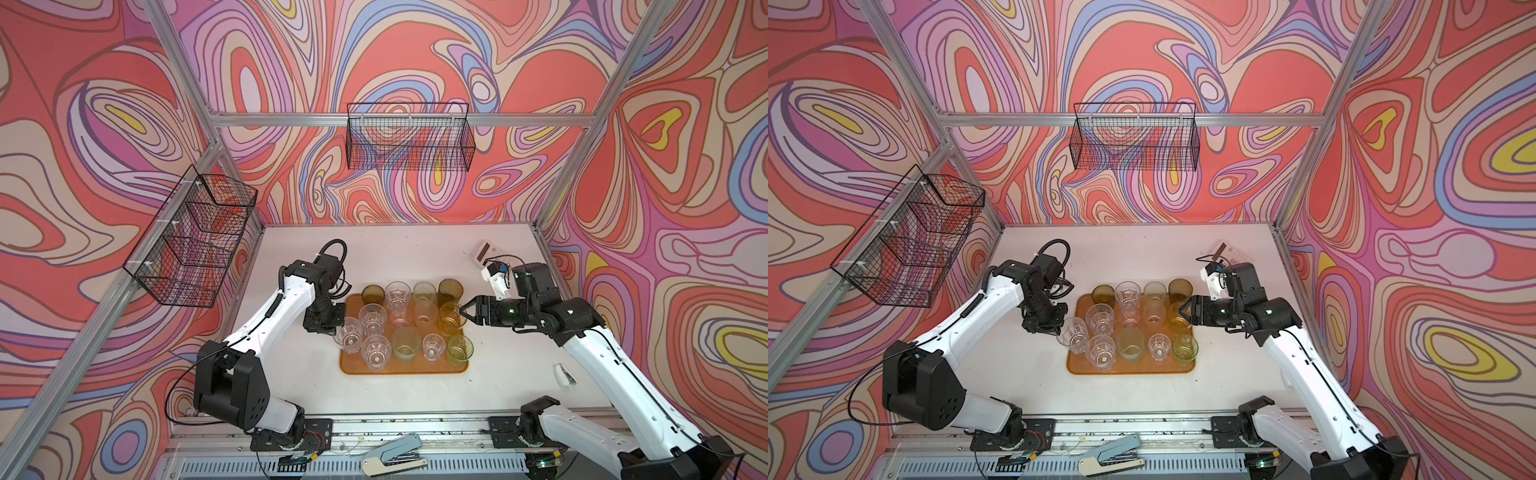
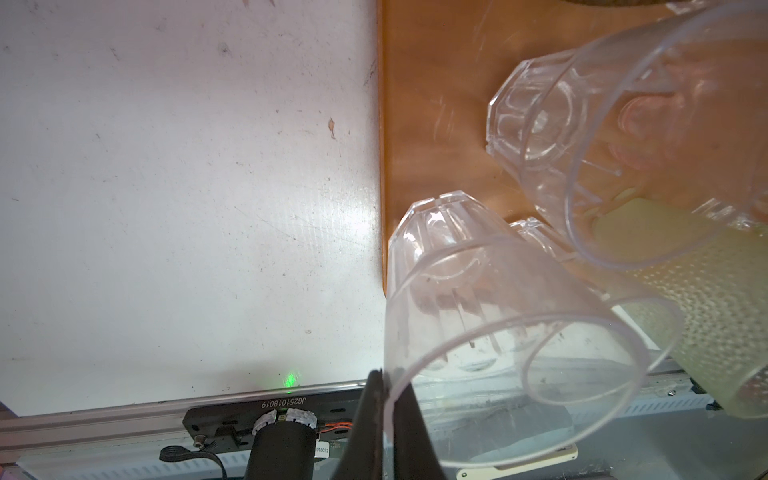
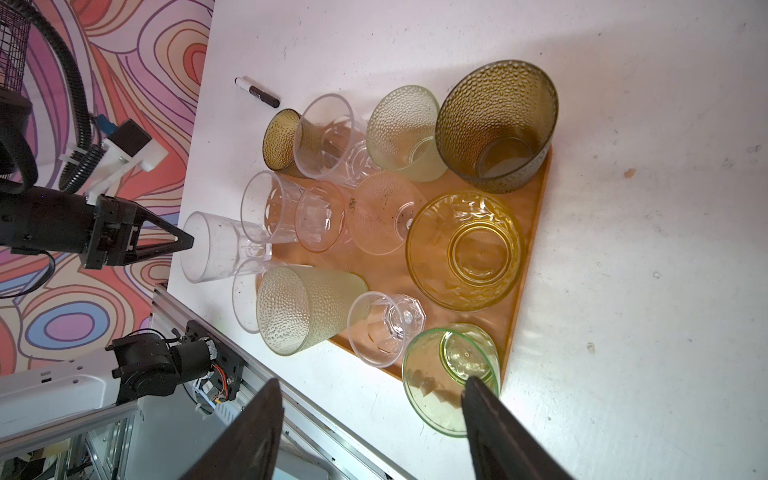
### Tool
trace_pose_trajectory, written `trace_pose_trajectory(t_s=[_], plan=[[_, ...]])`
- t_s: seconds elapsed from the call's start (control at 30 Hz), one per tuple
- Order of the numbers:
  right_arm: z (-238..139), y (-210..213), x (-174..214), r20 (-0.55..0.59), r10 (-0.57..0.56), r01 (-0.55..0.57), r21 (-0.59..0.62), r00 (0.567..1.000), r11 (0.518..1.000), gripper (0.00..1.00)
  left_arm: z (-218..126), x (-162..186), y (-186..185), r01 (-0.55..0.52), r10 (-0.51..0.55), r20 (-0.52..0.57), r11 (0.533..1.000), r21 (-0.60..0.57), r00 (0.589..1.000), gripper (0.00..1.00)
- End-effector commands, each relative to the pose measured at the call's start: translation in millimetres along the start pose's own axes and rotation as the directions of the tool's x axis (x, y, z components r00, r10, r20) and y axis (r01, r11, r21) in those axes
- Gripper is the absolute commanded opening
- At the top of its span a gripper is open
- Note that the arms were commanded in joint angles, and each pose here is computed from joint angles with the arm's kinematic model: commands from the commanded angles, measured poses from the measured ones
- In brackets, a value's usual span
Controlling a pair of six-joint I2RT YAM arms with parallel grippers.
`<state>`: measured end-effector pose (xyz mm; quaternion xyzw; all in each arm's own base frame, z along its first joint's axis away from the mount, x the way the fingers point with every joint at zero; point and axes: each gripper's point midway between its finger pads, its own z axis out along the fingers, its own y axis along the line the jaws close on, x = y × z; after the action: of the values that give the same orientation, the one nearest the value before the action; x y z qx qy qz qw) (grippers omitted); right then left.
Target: Place the glasses into the tray
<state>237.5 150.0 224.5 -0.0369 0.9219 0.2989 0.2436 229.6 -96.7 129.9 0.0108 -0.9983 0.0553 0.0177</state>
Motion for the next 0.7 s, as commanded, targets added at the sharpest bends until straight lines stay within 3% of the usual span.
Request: trace_pose_trajectory(t_s=[0.0, 0.67], plan=[[-9.4, 4.6, -6.2, 0.027, -0.028, 0.028, 0.003, 0.999, 1.0, 0.71, -2.8, -8.6, -1.6, -0.012, 0.012, 0.015, 1.0, 0.005, 1.0, 0.0], [-9.0, 3.0, -4.4, 0.021, -0.027, 0.027, 0.009, 0.999, 1.0, 0.71, 13.2, -14.6, -3.0, -0.016, 0.016, 0.015, 1.0, 0.005, 1.0, 0.0]])
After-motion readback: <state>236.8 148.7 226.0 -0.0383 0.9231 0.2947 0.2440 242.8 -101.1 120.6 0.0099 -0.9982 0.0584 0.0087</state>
